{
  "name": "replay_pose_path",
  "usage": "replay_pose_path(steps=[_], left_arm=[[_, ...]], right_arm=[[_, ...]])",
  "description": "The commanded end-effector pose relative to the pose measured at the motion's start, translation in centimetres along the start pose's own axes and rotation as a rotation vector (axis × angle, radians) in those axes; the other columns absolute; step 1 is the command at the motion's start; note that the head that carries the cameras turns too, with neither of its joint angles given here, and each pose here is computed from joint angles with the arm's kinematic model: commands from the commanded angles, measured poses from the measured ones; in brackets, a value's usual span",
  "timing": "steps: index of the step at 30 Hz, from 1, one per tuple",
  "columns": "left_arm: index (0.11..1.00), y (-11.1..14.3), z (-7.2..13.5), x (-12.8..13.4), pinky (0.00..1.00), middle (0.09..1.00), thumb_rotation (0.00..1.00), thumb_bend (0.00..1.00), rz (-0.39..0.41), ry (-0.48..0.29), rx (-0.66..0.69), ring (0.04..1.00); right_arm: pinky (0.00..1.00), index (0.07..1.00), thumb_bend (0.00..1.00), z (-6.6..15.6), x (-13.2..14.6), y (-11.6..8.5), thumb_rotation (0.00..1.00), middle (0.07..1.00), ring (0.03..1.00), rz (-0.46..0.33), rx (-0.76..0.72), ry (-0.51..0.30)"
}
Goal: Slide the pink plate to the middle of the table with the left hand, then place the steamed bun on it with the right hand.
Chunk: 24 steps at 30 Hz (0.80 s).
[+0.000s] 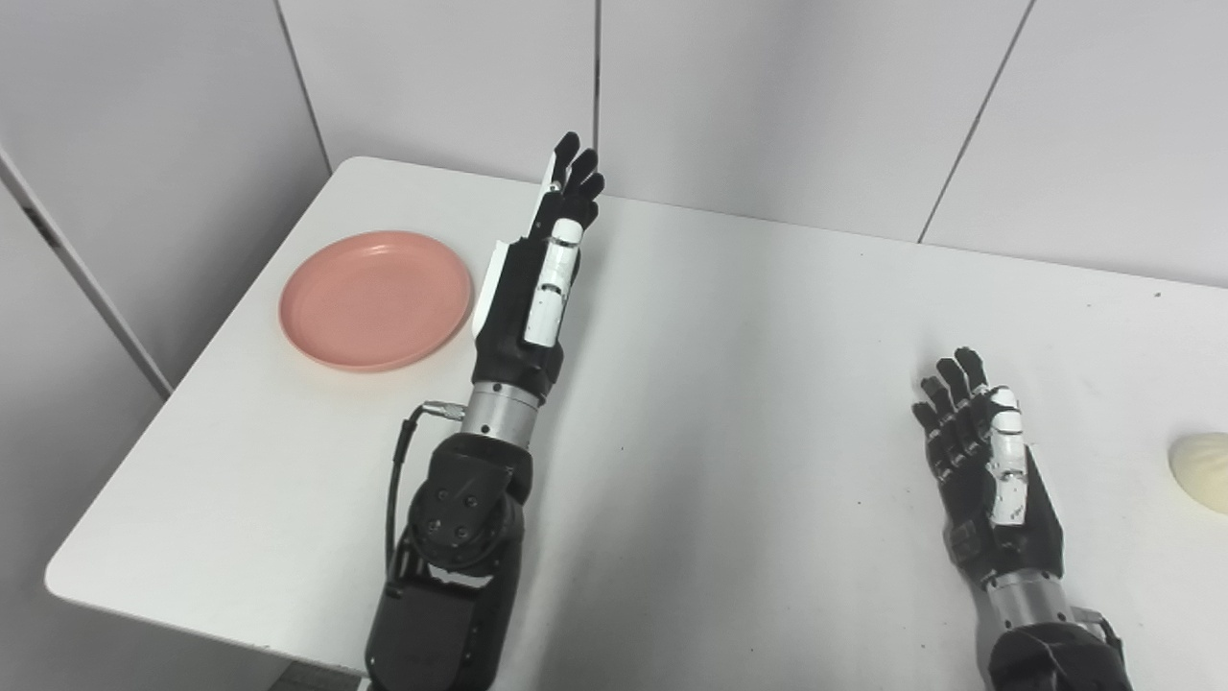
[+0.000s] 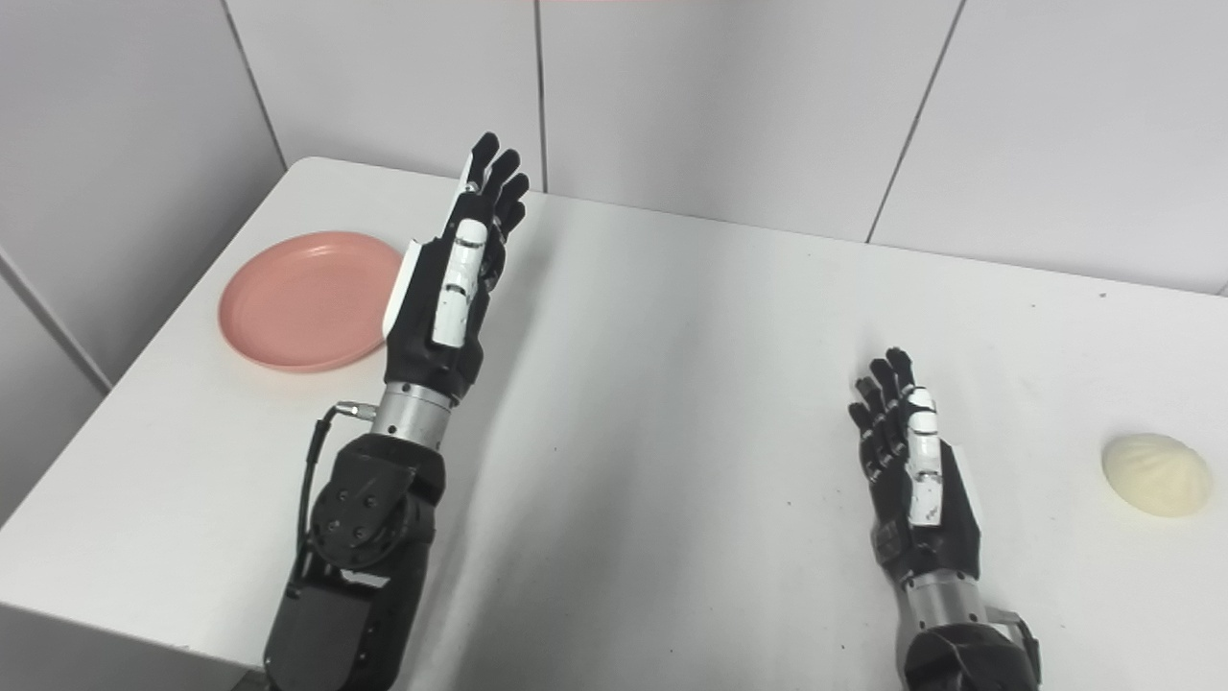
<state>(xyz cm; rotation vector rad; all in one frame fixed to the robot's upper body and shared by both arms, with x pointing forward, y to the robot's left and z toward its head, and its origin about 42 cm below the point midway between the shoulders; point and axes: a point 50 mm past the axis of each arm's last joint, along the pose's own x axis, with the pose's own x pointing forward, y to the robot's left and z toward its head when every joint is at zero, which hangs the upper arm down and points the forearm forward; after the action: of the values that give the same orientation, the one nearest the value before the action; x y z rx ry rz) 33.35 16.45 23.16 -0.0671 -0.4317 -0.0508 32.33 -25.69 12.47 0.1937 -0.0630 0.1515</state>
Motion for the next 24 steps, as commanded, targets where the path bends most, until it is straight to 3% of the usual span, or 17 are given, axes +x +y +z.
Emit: replay_pose_path(steps=[1,13,24], left_arm=[[0.999,0.5,2.1,1.2,1.0,0.984,1.0,0.51,0.023,-0.084,-0.004,0.97],[0.986,5.5,3.1,1.8,0.98,0.971,1.0,0.45,0.208,-0.139,0.037,0.958],[1.0,11.1,4.3,1.5,1.0,0.985,1.0,0.49,0.368,-0.181,0.076,0.977]], right_arm=[[1.0,1.0,0.14,-1.6,-1.2,-1.7,1.0,1.0,1.0,-0.034,0.003,0.076],[1.0,1.0,0.11,-1.1,-1.2,-2.0,1.0,1.0,1.0,-0.035,0.018,0.075],[1.0,1.0,0.09,-0.7,-1.3,-2.0,1.0,1.0,1.0,-0.034,0.022,0.071]])
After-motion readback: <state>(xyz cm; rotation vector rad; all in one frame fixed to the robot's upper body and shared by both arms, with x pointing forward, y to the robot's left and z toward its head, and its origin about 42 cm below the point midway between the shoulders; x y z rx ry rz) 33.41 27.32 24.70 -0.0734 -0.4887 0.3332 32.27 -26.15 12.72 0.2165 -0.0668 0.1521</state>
